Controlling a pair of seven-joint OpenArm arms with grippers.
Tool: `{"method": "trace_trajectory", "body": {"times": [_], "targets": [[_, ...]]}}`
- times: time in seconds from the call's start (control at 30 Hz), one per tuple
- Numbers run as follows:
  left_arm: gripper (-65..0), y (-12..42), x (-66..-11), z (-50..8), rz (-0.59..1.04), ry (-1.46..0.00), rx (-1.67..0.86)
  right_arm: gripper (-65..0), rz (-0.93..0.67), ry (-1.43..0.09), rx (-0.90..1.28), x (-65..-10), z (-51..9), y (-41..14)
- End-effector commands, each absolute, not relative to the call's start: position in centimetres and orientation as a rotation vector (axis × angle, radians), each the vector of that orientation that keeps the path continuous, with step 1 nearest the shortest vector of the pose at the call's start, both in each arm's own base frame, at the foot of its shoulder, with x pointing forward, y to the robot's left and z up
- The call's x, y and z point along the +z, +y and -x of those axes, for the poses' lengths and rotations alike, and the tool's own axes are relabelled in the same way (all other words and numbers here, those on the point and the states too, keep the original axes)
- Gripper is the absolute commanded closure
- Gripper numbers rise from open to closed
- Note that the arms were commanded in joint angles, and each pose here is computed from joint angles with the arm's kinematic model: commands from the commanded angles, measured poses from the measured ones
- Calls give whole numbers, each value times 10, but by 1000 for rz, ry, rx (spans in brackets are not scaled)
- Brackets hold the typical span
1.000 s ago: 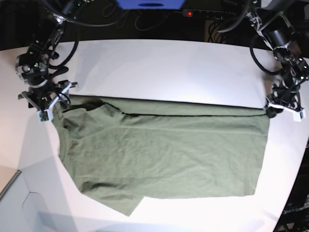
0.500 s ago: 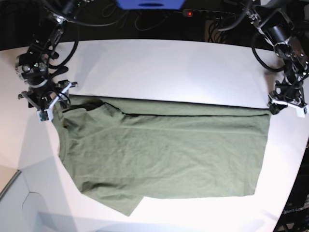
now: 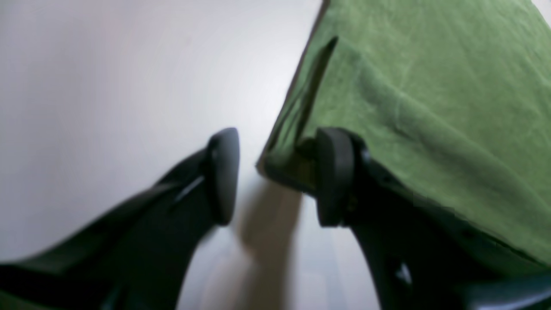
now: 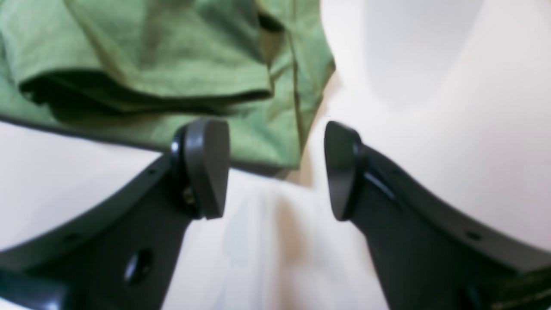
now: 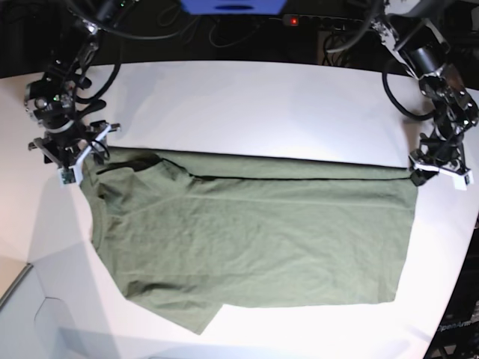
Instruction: Layout the t-shirt on the table in an organized manner, then fold the t-shirt properly
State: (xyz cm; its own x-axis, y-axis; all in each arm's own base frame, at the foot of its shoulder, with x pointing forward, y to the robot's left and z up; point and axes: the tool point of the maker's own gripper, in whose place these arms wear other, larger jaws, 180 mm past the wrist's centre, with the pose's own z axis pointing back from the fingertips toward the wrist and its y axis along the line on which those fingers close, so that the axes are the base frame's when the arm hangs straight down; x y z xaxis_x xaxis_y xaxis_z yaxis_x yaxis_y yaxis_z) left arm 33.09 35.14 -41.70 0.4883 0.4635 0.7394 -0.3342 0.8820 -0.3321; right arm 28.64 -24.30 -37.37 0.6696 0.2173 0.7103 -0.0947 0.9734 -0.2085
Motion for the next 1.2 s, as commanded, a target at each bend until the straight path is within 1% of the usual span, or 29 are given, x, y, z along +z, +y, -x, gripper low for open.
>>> {"method": "trace_trajectory", "body": {"times": [0.0, 0.73, 1.03, 1.17], "targets": [[-282, 362, -399, -341, 138, -1000, 481, -355, 171, -873, 177, -360, -295, -246], [-282, 368, -395, -341, 129, -1014, 493, -355, 171, -873, 177, -360, -295, -246], [-213, 362, -399, -342, 139, -1004, 487, -355, 171, -872, 177, -360, -295, -246], [-152, 359, -411, -338, 156, -973, 503, -355, 171, -872, 177, -360, -295, -246]]}}
